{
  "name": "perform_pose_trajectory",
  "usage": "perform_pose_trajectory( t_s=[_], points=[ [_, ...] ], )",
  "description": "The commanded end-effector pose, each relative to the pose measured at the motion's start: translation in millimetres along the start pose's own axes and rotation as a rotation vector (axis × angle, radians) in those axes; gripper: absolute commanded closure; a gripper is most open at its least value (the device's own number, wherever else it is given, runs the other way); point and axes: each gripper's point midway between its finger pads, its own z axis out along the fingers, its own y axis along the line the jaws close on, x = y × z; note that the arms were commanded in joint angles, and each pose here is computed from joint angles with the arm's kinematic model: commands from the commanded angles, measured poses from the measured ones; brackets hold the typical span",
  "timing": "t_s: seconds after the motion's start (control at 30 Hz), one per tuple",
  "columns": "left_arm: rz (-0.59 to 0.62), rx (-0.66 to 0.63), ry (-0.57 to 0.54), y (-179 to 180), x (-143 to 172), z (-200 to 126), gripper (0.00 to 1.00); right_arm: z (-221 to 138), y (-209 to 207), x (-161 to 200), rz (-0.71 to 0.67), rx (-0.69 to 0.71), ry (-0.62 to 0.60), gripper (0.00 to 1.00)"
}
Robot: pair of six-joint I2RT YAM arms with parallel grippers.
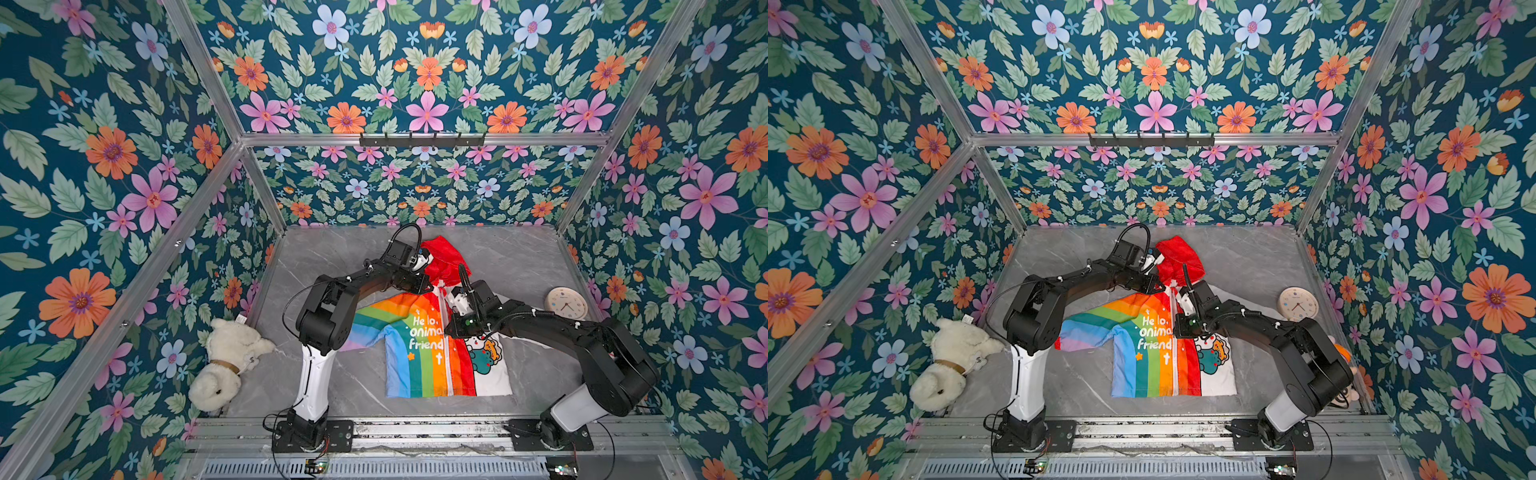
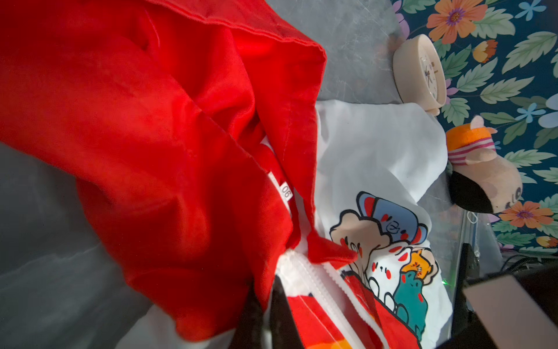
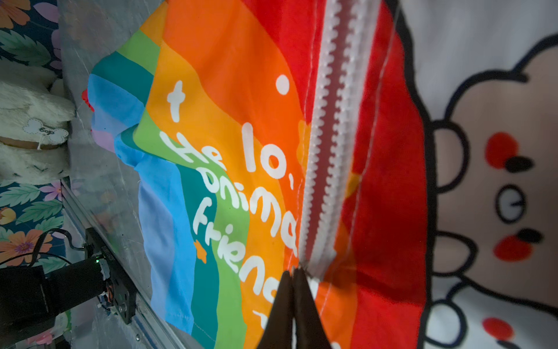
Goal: Unzip the jacket
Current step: Unzip the zipper on the jacket.
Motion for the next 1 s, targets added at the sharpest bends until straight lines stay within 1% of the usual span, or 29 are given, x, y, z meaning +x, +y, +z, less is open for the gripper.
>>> perform_pose_trajectory(
  t_s=[0.0, 0.23, 0.5, 0.97],
  points=[
    [0.025, -0.007, -0.014, 0.9, -5.4, -1.4, 1.0, -2.2, -2.6, 7.0, 0.025, 0.018, 0.012, 1.0],
    [0.03, -0.009, -0.011, 1.0, -4.4, -1.9, 1.0, -5.7, -4.8, 18.7, 0.042, 0.009, 0.01, 1.0],
    [0.029, -0.025, -0.017, 2.9, -6.6, -3.6, 1.0, -6.3, 3.8, 29.9, 0.016, -0.035, 0.026, 1.0],
    [0.018, -0.043, -0.018, 6.7, -10.2, -2.2, 1.0, -5.4, 5.9, 45.5, 0.009, -0.055, 0.042, 1.0]
  ],
)
